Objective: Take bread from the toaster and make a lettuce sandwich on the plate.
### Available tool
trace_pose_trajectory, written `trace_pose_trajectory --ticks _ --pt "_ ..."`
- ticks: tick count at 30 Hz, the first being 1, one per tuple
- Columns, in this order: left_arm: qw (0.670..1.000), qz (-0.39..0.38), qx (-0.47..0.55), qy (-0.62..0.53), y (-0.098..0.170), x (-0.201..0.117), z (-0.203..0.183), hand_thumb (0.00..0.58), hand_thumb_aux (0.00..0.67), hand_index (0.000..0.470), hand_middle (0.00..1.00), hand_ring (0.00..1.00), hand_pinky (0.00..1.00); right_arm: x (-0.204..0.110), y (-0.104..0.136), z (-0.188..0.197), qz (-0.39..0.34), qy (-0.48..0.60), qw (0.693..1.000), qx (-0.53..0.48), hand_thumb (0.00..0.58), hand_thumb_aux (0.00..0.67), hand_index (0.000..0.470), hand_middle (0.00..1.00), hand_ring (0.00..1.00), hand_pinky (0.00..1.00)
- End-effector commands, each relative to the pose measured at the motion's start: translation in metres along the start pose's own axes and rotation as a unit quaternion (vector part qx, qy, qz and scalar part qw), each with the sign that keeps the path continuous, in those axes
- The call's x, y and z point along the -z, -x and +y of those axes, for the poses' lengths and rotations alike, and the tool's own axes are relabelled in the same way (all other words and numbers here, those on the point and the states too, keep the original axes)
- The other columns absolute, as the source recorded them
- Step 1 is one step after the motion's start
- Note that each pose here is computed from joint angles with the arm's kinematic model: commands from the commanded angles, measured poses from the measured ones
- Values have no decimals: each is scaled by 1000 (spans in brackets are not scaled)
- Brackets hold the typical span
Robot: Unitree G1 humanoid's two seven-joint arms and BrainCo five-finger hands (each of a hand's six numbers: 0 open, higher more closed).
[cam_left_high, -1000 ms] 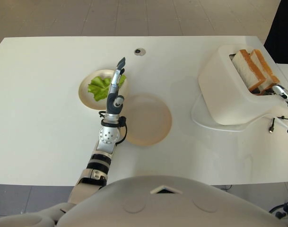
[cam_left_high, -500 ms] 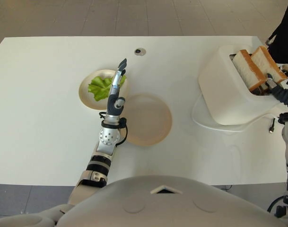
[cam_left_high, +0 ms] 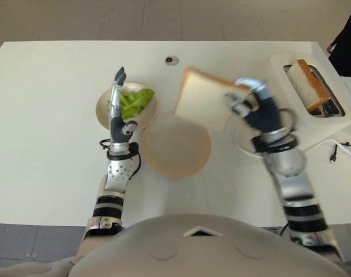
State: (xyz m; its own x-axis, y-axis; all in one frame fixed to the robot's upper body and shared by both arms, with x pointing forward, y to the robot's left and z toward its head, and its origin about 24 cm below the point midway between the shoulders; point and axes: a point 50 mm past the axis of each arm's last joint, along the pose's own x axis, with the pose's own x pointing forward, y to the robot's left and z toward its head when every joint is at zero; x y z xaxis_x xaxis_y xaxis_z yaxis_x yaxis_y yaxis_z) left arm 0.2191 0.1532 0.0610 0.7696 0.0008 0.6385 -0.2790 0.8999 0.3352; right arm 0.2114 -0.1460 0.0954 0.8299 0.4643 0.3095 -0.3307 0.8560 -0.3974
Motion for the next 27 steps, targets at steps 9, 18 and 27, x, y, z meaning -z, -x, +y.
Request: trace_pose_trajectory --ticks 9,18,27 --pt "900 108 190 -378 -10 64 39 0 0 0 0 0 0 44 14 29 108 68 979 -161 543 502 352 1000 1000 1000" --pt "841 176 301 -414 2 90 42 144 89 63 0 0 0 28 0 0 67 224 962 -144 0 0 0 369 369 369" --pt "840 158 318 -410 1 89 42 580 670 470 0 0 0 25 -5 -14 54 247 962 -100 0 0 0 376 376 376"
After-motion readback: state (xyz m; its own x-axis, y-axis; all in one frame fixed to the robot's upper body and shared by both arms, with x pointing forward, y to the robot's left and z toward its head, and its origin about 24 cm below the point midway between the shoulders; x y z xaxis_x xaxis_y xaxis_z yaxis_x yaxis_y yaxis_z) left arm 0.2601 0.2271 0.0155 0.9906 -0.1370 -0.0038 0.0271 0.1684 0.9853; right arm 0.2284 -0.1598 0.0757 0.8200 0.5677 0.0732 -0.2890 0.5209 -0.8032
